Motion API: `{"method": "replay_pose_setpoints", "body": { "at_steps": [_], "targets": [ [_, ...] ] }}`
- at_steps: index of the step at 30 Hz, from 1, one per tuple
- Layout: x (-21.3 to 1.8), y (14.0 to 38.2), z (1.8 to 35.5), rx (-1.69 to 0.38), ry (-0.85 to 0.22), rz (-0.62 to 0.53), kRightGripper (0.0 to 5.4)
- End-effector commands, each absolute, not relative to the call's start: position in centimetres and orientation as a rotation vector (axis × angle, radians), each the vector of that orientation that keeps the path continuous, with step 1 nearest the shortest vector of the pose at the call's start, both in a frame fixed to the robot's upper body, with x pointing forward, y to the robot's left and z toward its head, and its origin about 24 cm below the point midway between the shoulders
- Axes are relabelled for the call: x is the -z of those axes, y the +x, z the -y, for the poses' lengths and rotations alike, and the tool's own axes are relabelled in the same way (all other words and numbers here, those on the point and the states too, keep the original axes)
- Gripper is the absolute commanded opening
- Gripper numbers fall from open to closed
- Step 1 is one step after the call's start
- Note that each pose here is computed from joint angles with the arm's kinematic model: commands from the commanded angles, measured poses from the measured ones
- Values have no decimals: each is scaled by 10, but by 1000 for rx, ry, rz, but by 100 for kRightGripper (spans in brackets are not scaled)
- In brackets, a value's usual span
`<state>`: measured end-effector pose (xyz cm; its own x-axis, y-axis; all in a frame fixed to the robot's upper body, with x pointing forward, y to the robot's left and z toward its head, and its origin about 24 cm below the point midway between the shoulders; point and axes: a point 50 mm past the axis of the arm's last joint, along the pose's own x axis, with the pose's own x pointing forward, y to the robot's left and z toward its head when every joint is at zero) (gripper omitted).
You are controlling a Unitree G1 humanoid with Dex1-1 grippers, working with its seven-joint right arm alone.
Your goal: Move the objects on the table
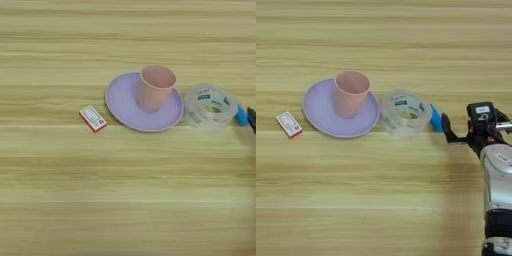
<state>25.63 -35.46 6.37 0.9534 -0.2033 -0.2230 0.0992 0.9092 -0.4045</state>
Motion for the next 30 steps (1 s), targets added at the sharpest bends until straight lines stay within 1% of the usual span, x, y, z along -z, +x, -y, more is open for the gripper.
{"method": "replay_pose_setpoints", "body": {
  "at_steps": [1, 9, 25, 30],
  "targets": [
    [-92, 271, 352, 146, -458, -156, 539],
    [-80, 278, 345, 115, -442, -190, 539],
    [-69, 287, 349, 115, -405, -235, 539],
    [-63, 287, 353, 120, -383, -276, 539]
  ]
}}
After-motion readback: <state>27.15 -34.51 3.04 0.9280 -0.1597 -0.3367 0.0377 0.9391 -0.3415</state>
